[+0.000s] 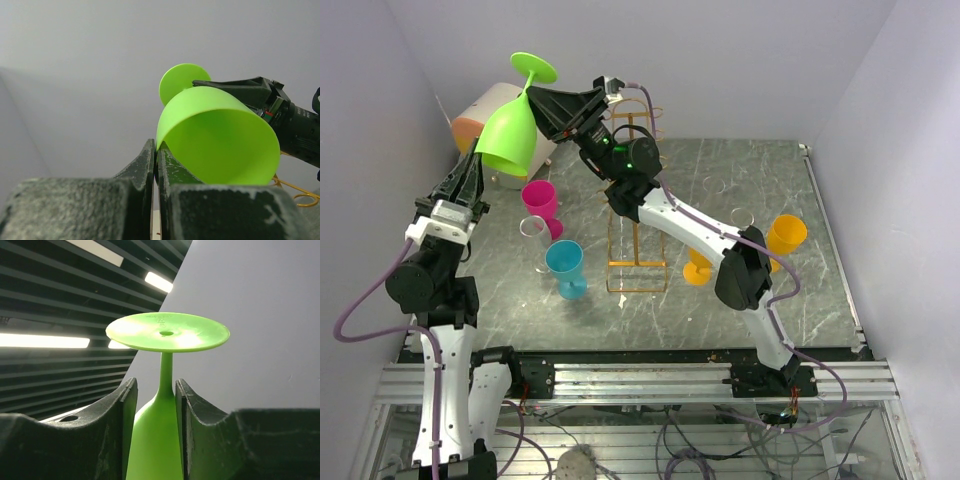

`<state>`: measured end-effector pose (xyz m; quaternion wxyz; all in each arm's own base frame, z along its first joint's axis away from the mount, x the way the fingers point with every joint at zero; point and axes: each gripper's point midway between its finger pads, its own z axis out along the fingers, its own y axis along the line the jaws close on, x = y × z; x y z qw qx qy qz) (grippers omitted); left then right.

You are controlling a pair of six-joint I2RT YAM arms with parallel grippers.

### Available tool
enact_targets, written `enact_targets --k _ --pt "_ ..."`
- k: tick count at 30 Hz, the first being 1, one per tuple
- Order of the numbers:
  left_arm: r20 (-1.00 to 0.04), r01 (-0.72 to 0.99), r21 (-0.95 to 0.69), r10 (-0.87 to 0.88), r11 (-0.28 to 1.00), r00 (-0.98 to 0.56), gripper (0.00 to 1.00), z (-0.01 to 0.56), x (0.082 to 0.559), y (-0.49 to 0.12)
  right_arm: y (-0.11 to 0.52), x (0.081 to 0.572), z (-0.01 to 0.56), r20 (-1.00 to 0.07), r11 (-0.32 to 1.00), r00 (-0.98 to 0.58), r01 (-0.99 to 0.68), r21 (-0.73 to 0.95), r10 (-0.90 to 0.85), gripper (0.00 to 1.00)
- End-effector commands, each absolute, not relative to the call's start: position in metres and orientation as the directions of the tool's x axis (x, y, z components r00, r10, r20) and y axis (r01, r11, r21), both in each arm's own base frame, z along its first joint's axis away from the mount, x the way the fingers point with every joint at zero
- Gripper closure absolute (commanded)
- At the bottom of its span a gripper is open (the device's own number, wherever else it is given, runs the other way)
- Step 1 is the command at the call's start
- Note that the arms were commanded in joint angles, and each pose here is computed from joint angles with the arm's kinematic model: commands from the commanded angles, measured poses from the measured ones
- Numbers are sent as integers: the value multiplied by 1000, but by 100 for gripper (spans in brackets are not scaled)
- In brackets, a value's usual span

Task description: Place the wine glass upside down on the wine glass rack

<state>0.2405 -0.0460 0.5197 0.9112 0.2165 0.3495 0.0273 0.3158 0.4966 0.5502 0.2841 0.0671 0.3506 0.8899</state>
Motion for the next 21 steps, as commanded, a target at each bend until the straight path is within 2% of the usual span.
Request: enact_targets --k 1,16,21 --pt "-632 106 400 190 910 752 93 514 244 -46 502 304 552 -66 -637 -841 -455 622 537 65" --pt "-649 130 394 175 910 740 93 505 247 -48 518 303 538 -86 -607 -844 -447 656 529 68" --pt "-651 127 385 171 914 740 93 504 247 -47 523 303 529 -70 -614 -855 -424 666 514 72"
